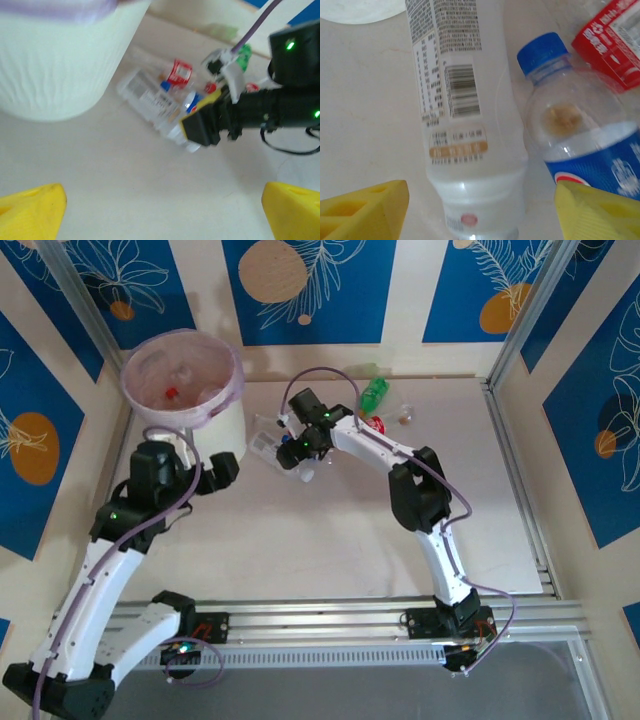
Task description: Put the plastic bottles in the bin
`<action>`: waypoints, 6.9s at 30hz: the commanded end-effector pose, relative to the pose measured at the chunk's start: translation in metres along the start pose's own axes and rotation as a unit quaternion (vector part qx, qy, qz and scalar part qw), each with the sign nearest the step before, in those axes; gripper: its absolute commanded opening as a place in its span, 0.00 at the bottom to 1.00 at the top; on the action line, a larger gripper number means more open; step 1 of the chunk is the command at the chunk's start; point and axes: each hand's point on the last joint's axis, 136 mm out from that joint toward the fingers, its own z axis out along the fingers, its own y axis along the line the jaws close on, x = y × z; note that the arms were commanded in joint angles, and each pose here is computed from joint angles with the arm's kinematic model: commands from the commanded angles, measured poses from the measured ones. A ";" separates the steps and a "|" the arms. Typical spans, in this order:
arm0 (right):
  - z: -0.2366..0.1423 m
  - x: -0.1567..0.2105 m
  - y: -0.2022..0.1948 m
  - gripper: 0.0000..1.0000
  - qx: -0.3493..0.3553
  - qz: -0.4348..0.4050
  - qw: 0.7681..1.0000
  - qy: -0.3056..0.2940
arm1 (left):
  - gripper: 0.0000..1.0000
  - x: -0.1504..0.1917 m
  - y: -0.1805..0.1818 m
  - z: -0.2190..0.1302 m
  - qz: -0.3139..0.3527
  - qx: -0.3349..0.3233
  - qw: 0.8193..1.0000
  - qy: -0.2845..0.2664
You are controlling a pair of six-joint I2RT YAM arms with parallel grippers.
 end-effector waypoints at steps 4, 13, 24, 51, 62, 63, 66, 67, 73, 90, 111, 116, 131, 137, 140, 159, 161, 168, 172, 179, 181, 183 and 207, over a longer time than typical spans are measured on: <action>0.030 0.009 0.006 0.83 -0.004 0.015 0.999 0.040 | 1.00 0.048 0.010 0.032 -0.076 0.018 0.996 0.047; 0.058 0.032 0.005 0.85 -0.001 0.036 0.997 0.070 | 1.00 0.073 0.014 0.063 -0.133 0.043 0.988 0.059; 0.051 0.058 0.001 0.71 0.018 0.051 0.996 0.065 | 1.00 0.080 0.008 0.083 -0.218 0.092 0.971 0.046; -0.102 0.118 0.089 0.59 -0.190 0.100 0.976 -0.030 | 1.00 0.094 -0.087 0.145 -0.291 0.252 0.917 0.105; -0.102 0.122 0.100 0.59 -0.210 0.098 0.972 -0.026 | 0.92 0.086 -0.119 0.158 -0.319 0.310 0.889 0.107; -0.100 0.123 0.098 0.59 -0.205 0.099 0.973 -0.023 | 0.93 0.085 -0.121 0.158 -0.318 0.314 0.888 0.107; -0.093 0.127 0.080 0.57 -0.164 0.125 0.978 -0.016 | 1.00 0.082 -0.124 0.155 -0.315 0.318 0.888 0.107; -0.093 0.128 0.073 0.57 -0.155 0.141 0.978 -0.016 | 1.00 0.081 -0.125 0.153 -0.313 0.319 0.888 0.106; -0.097 0.125 0.043 0.57 -0.143 0.209 0.967 -0.026 | 1.00 0.078 -0.126 0.149 -0.303 0.318 0.892 0.105; -0.109 0.116 0.098 0.57 -0.240 0.137 0.960 -0.039 | 1.00 0.086 -0.135 0.164 -0.295 0.317 0.893 0.125; -0.114 0.119 0.091 0.81 -0.214 0.127 0.968 -0.035 | 0.54 0.090 -0.128 0.168 -0.300 0.308 0.895 0.119; -0.133 0.127 0.075 0.88 -0.187 0.123 0.974 -0.048 | 0.47 0.088 -0.131 0.171 -0.274 0.295 0.907 0.122; -0.171 0.139 0.015 0.99 -0.132 0.220 0.960 -0.110 | 0.00 -0.088 -0.238 0.108 -0.101 0.369 0.924 0.020; -0.165 0.149 0.012 0.99 -0.113 0.222 0.964 -0.098 | 0.00 -0.200 -0.205 0.069 -0.052 0.325 0.941 -0.074; -0.172 0.145 0.019 1.00 -0.138 0.210 0.960 -0.122 | 0.00 -0.251 -0.149 0.060 -0.058 0.268 0.953 -0.127; -0.167 0.167 0.010 0.96 -0.096 0.198 0.971 -0.088 | 0.00 -0.276 0.057 0.125 -0.067 0.005 0.988 -0.140; -0.167 0.168 0.011 0.96 -0.096 0.198 0.972 -0.087 | 0.00 -0.266 0.063 0.137 -0.071 -0.001 0.990 -0.123; -0.165 0.171 0.012 0.95 -0.087 0.192 0.974 -0.081 | 0.00 -0.232 0.074 0.173 -0.082 0.006 0.994 -0.066; -0.166 0.171 0.014 0.95 -0.070 0.172 0.980 -0.076 | 0.00 -0.216 0.086 0.189 -0.087 -0.010 0.995 -0.036; -0.167 0.166 0.012 0.95 -0.058 0.165 0.981 -0.080 | 0.00 -0.180 0.103 0.220 -0.104 -0.016 0.994 0.023; -0.166 0.167 0.012 0.95 -0.057 0.165 0.981 -0.080 | 0.00 -0.173 0.108 0.228 -0.105 -0.020 0.994 0.036; -0.165 0.169 0.012 0.95 -0.054 0.163 0.982 -0.077 | 0.00 -0.169 0.110 0.232 -0.106 -0.019 0.993 0.042; -0.174 0.173 0.001 0.95 -0.016 0.156 0.983 -0.095 | 1.00 -0.205 0.086 0.200 -0.060 -0.010 0.998 0.018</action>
